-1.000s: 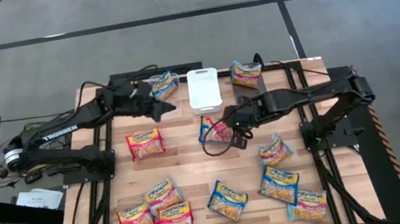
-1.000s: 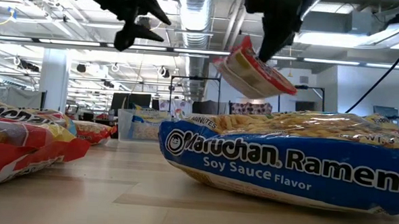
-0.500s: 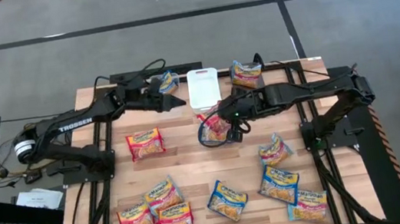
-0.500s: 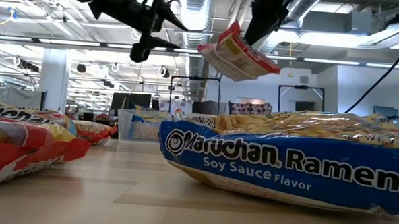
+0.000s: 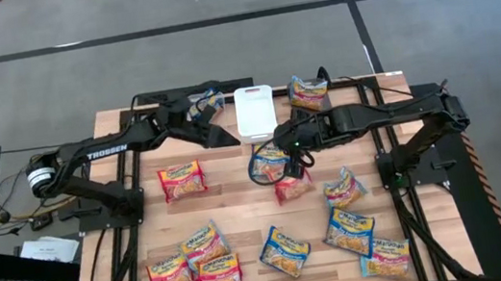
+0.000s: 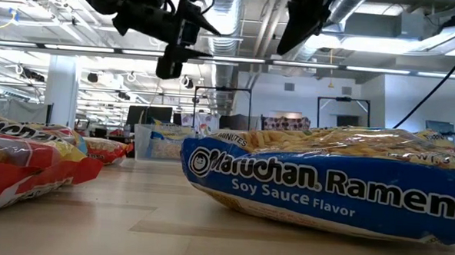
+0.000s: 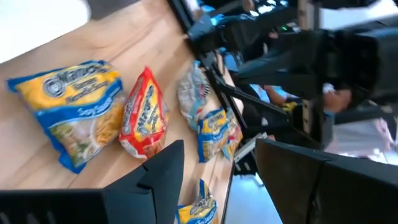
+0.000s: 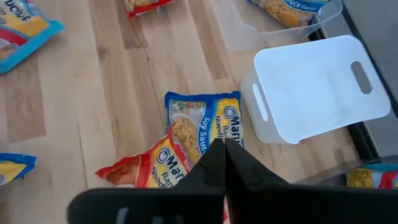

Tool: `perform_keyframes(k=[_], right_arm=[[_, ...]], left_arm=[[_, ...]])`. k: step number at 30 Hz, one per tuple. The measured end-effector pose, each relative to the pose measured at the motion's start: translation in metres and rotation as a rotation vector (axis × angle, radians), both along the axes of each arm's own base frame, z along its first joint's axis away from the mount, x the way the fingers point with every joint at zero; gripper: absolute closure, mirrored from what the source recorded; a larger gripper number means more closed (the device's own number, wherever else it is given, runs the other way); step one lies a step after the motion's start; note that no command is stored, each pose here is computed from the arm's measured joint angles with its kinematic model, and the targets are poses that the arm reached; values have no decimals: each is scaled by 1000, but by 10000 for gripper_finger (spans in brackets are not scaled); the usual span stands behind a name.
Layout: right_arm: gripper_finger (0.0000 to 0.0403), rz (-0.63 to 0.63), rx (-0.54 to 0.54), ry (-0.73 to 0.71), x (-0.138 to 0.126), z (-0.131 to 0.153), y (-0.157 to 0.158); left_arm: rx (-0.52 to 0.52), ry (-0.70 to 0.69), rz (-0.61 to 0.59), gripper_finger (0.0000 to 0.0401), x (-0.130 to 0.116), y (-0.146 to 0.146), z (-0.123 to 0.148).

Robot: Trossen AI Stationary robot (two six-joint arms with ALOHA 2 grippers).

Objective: Sort Maruchan noodles
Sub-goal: Put the red noodle pack into the white bin

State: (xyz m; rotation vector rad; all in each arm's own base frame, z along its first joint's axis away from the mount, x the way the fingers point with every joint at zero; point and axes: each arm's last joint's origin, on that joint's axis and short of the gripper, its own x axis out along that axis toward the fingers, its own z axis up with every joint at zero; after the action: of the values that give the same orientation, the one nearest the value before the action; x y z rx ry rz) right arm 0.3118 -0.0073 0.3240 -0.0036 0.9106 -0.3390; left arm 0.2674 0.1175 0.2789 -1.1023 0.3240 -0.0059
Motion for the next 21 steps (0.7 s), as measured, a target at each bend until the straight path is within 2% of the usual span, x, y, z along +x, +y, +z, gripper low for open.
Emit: perform_keyframes(k=[7, 13, 17, 21], right_arm=[[320, 19, 33, 46, -3, -3, 1], [247, 4, 86, 125, -8, -11, 7], [196, 2, 157, 154, -10, -24, 15], [164, -24, 217, 182, -13, -35, 22]], left_arm=[[82, -59, -34, 217, -9, -5, 14], [138, -120, -48, 217, -20, -11, 31], [168, -149, -55, 217, -27, -15, 38], [186, -160, -57, 217, -31, -17, 42]])
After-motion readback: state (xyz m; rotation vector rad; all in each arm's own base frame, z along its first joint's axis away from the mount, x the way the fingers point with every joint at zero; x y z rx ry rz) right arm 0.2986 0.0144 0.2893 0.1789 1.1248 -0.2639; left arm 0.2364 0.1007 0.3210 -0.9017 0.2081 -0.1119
